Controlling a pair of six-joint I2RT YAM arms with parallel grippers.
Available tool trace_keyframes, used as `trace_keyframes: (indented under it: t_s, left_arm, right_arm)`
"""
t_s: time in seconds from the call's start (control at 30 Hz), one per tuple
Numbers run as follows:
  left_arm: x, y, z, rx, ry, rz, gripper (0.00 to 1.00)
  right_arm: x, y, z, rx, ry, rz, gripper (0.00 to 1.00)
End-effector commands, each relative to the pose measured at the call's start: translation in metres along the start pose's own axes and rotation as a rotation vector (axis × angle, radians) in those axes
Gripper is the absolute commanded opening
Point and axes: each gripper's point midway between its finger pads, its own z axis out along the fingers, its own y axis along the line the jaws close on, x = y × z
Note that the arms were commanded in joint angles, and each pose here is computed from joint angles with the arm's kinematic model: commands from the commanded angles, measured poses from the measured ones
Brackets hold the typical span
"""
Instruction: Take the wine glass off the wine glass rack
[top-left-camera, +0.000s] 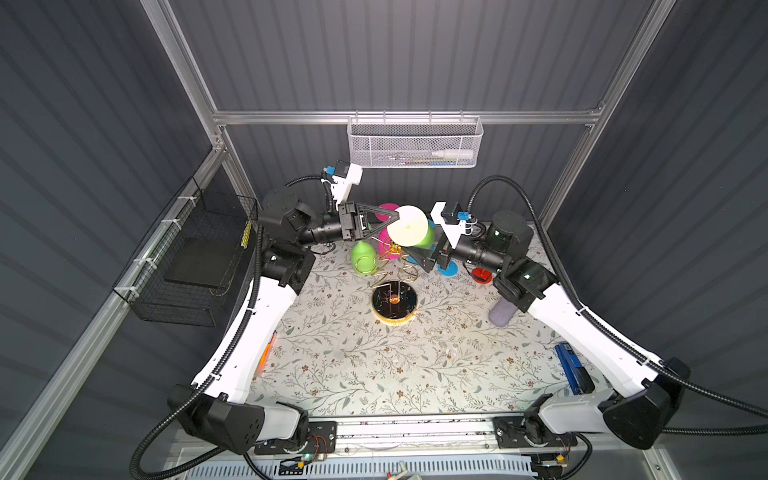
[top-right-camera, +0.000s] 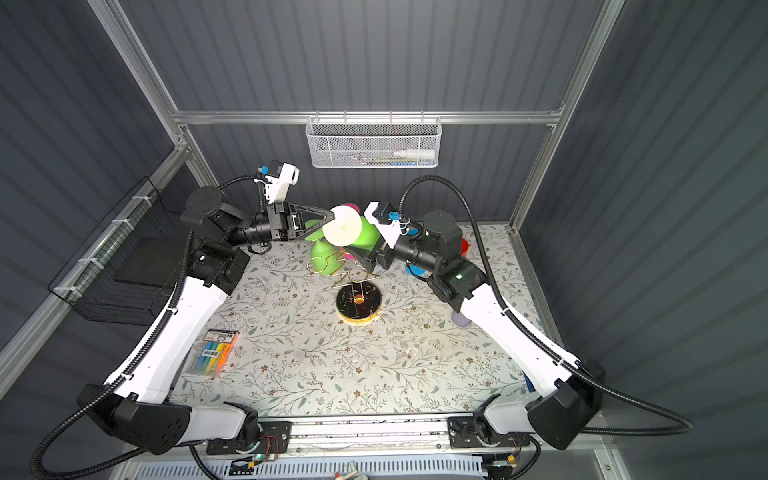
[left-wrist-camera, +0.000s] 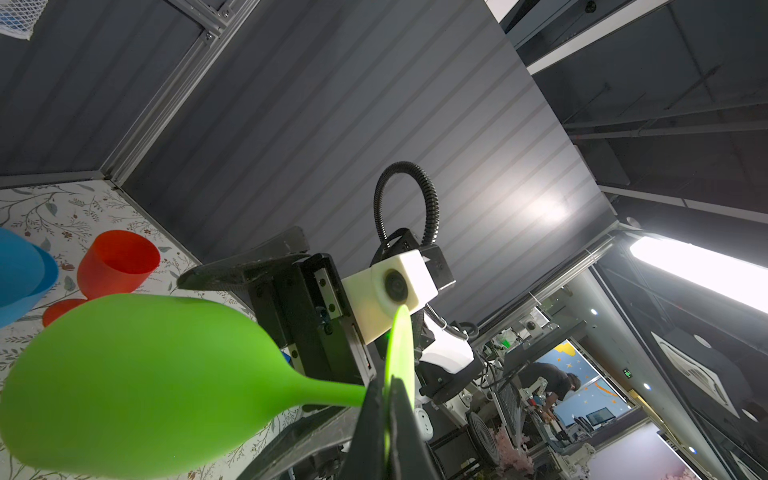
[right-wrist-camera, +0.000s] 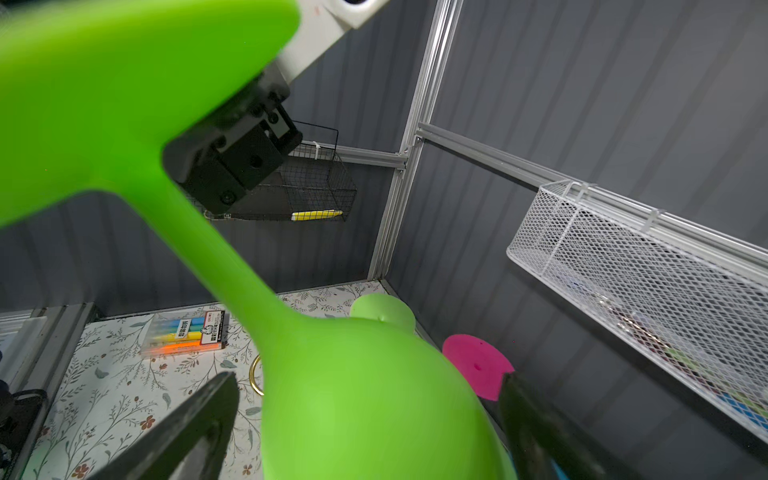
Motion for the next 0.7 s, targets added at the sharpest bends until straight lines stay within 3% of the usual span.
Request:
trace_keyframes:
  t_s: [0.0,0.4,0.6,0.67]
  left_arm:
    - [0.003,-0.011,0.001,0.038,0.017,0.034,0.00]
    - [-0.001,-0.018,0.001,0.074,0.003,0.030,0.00]
    - [-0.003,-0.020,0.001,0.078,-0.002,0.033,0.00]
    - [-0.004,-0.020,0.001,0.079,-0.005,0.032,0.00]
  right_arm:
    - [-0.015,-0.005,0.003,0.028,-0.032,-0.034,0.99]
    - [-0.002,-0.003,0.003,0.044,0.003,-0.026,0.95]
    - [-0.001,-0.003,0.002,0.061,0.006,-0.026,0.74]
    - [-0.002,-0.003,0.000,0.065,0.003,-0.030,0.73]
